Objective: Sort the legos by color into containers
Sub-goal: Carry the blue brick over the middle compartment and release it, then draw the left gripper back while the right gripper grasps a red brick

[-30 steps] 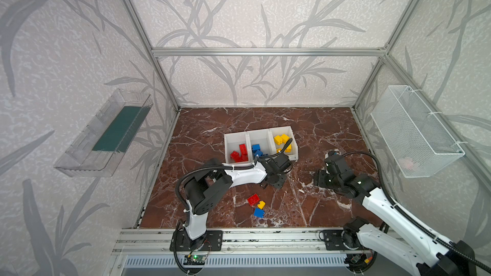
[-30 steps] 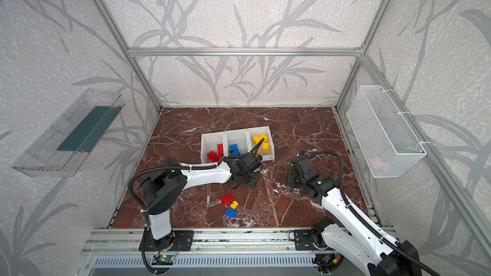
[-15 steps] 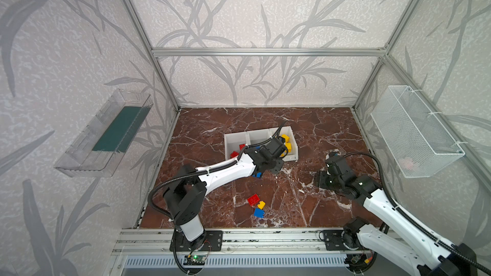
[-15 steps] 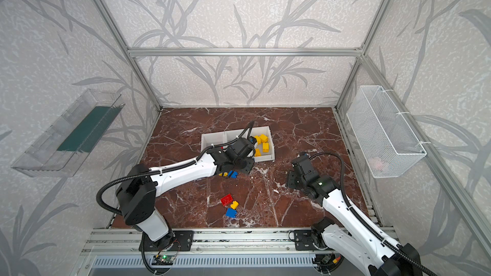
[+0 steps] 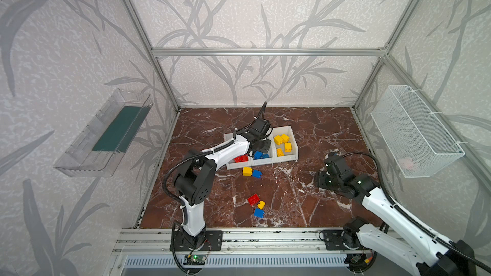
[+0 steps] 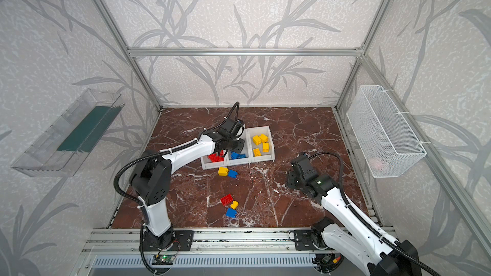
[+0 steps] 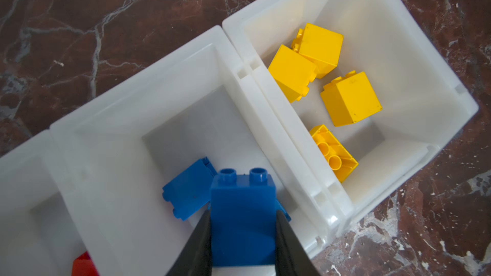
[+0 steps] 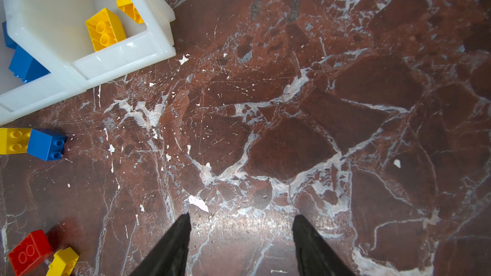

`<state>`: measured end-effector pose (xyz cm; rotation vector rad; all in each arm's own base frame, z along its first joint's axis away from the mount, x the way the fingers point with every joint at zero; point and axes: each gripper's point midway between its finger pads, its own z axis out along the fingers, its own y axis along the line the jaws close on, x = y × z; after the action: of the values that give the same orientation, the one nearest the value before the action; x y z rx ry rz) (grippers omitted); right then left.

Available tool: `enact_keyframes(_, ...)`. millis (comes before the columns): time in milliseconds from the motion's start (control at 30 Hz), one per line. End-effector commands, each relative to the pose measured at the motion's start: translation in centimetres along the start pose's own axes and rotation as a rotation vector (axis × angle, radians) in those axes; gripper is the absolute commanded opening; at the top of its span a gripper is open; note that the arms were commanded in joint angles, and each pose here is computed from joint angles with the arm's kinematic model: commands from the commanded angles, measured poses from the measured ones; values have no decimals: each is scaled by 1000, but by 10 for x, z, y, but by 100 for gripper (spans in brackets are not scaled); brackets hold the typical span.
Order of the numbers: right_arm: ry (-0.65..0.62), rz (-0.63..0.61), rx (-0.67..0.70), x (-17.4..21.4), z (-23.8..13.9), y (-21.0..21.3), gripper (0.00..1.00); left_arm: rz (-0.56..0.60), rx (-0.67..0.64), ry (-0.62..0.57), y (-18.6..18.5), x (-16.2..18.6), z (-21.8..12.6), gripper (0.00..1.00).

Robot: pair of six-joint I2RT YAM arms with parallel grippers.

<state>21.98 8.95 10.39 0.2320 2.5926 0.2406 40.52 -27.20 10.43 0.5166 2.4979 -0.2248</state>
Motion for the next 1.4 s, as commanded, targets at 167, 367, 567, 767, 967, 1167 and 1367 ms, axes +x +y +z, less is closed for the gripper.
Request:
enact_keyframes(167, 9, 7, 2, 2, -13, -3, 62, -32, 12, -62, 2, -20, -17, 57)
enact_keyframes(367, 21, -2, -30, 5, -18, 0, 62, -103, 21, -156, 7, -20, -50, 59)
enact_keyframes(567, 52, -33, -87, 12, -15, 18, 62, -151, -14, -233, 28, 5, -89, 62)
enact_keyframes(767, 68, -98, -105, 18, -9, 49, 62, -234, -84, -248, 61, 48, -118, 64)
enact_keyframes(967, 101, -252, -128, 33, 1, 98, 62, -322, -152, -267, 89, 86, -138, 65)
enact_keyframes(1167, 156, -410, -189, 59, 8, 161, 63, -393, -192, -286, 104, 114, -152, 66)
enact_keyframes(1367, 237, -568, -249, 105, 17, 231, 65, -455, -218, -315, 113, 135, -164, 66)
